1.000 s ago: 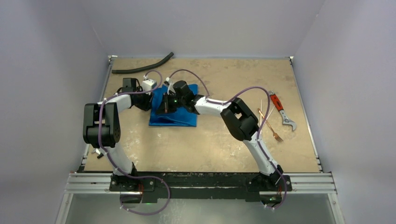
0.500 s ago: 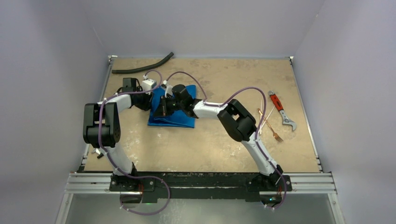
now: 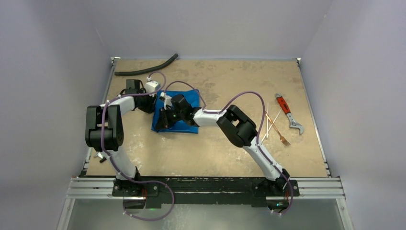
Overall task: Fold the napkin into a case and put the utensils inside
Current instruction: Fold the rectangle-folded napkin at the center of the board.
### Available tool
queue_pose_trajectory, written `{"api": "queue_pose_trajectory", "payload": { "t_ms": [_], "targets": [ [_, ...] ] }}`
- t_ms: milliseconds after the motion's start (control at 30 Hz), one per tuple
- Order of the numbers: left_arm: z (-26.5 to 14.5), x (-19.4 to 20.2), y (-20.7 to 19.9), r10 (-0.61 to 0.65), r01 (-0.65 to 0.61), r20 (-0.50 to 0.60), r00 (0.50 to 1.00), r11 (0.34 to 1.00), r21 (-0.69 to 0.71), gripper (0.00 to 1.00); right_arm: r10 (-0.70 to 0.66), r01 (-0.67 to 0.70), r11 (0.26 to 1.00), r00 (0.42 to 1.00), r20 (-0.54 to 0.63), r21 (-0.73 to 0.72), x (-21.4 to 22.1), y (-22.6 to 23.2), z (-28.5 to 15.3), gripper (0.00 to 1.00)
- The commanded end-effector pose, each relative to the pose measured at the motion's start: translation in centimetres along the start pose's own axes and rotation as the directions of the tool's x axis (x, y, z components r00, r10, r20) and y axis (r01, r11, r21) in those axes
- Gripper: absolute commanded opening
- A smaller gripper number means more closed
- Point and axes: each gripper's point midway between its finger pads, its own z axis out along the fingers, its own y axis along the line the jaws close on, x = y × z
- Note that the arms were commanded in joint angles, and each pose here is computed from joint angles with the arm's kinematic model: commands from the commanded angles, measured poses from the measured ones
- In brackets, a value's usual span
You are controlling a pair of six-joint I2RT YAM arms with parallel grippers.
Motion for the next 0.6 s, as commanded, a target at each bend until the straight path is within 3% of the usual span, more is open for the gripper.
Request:
{"api": "queue_pose_trajectory", "payload": {
  "t_ms": [0,67,233,400,567],
  "targets": [
    [0.0,3.0,-0.6,-0.072,0.075,-0.122,0.990,0.997,0.014,0.35,-0.051,0.052,0.997,0.999,0.014,-0.063,-1.6,3.2,-1.8,0.34],
    [-0.5,2.1,-0.4,-0.078,0.081,-0.104,0.991,0.997,0.020,0.35,-0.036,0.040,0.993,0.999,0.038,-0.109,-2.7,4.6,-2.9,0.45],
    [-1.7,0.3,-0.1,-0.077,0.078,-0.071,0.995,0.997,0.018,0.35,-0.031,0.054,0.986,0.989,0.143,-0.160,-7.5,7.0,-7.5,0.49],
    [-2.5,-0.9,0.6,-0.087,0.087,-0.047,0.995,0.996,0.005,0.35,-0.040,0.063,0.994,0.969,0.244,-0.085,-11.9,5.4,-12.1,0.38],
    [-3.7,-2.3,3.0,-0.099,0.096,-0.035,0.995,0.993,-0.065,0.35,-0.032,0.008,0.996,0.965,0.261,0.093,-13.5,-1.1,-13.6,0.14]
  ]
}}
